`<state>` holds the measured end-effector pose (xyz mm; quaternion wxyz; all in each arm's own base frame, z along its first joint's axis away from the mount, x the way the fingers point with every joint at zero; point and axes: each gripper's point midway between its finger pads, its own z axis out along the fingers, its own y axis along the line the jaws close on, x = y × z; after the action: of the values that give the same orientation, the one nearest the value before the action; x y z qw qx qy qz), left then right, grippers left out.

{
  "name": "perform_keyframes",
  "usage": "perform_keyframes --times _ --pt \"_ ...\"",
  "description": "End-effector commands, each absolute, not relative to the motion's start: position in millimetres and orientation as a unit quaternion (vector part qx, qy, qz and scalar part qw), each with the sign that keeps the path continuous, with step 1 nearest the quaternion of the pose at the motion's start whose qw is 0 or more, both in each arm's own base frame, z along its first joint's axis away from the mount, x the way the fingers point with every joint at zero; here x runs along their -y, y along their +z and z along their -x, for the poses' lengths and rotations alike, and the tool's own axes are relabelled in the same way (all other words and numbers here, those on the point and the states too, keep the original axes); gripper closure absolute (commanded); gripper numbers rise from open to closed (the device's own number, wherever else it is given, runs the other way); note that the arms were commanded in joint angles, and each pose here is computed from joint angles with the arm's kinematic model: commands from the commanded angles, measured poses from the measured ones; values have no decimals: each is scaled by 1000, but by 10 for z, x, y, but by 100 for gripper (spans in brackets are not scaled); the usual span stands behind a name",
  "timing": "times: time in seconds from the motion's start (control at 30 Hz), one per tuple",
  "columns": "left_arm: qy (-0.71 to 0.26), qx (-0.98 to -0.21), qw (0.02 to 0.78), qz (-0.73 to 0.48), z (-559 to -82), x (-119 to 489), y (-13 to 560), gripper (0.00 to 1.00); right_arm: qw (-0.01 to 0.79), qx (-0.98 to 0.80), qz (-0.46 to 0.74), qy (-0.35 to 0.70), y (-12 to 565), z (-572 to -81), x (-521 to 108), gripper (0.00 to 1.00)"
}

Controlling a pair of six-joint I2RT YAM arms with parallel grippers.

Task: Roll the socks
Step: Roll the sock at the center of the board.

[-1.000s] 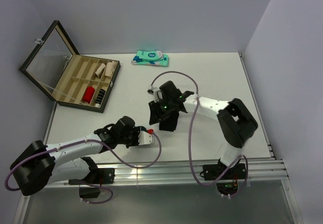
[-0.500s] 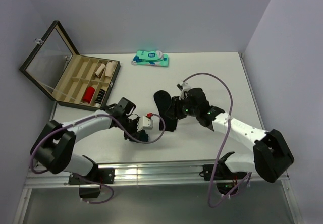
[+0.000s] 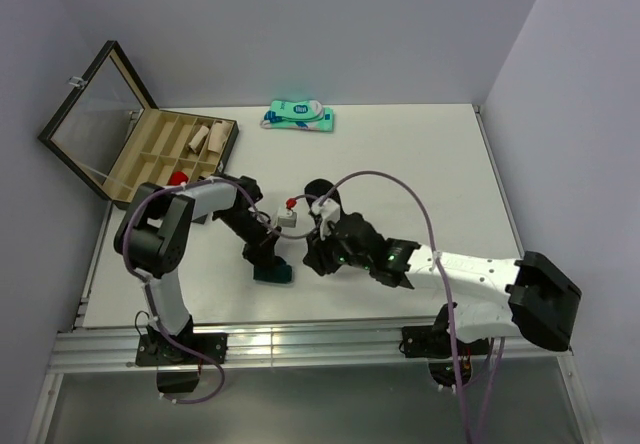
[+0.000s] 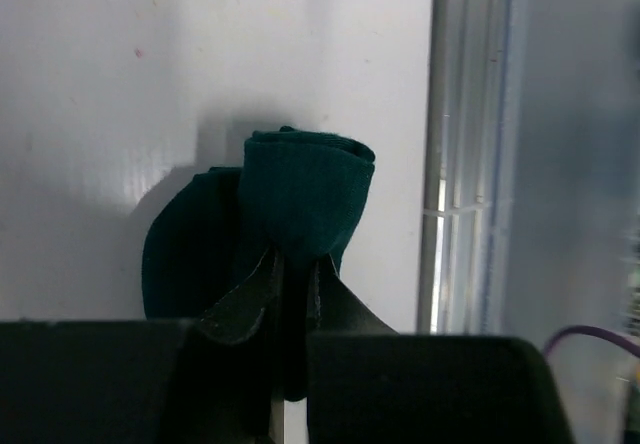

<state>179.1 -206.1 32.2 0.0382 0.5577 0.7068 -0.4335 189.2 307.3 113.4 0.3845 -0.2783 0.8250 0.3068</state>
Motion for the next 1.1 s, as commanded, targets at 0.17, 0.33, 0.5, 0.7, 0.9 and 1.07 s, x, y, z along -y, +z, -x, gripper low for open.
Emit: perform_keyframes --times 0.17,0.33,0.5,0.7,0.9,1.07 --pt "-439 -723 -90 -525 -1602 1647 58 100 428 -798 349 242 1041 -1932 -3507 50" --pt "-440 -730 -103 -513 -1609 1608 -5 100 423 -787 386 229 917 -1824 -3781 47" --pt "-438 -734 -103 -508 -1611 1588 -45 100 424 -775 410 226 915 -1733 -3938 44" --pt "-441 -737 -104 -501 -1641 1584 -67 100 423 -765 438 210 845 -1562 -4053 40" --pt "-440 -740 -105 -497 -1663 1570 -87 100 425 -759 453 195 772 -1438 -4108 37" --pt "-442 -742 -108 -493 -1671 1565 -102 100 441 -754 452 181 783 -1400 -4140 27"
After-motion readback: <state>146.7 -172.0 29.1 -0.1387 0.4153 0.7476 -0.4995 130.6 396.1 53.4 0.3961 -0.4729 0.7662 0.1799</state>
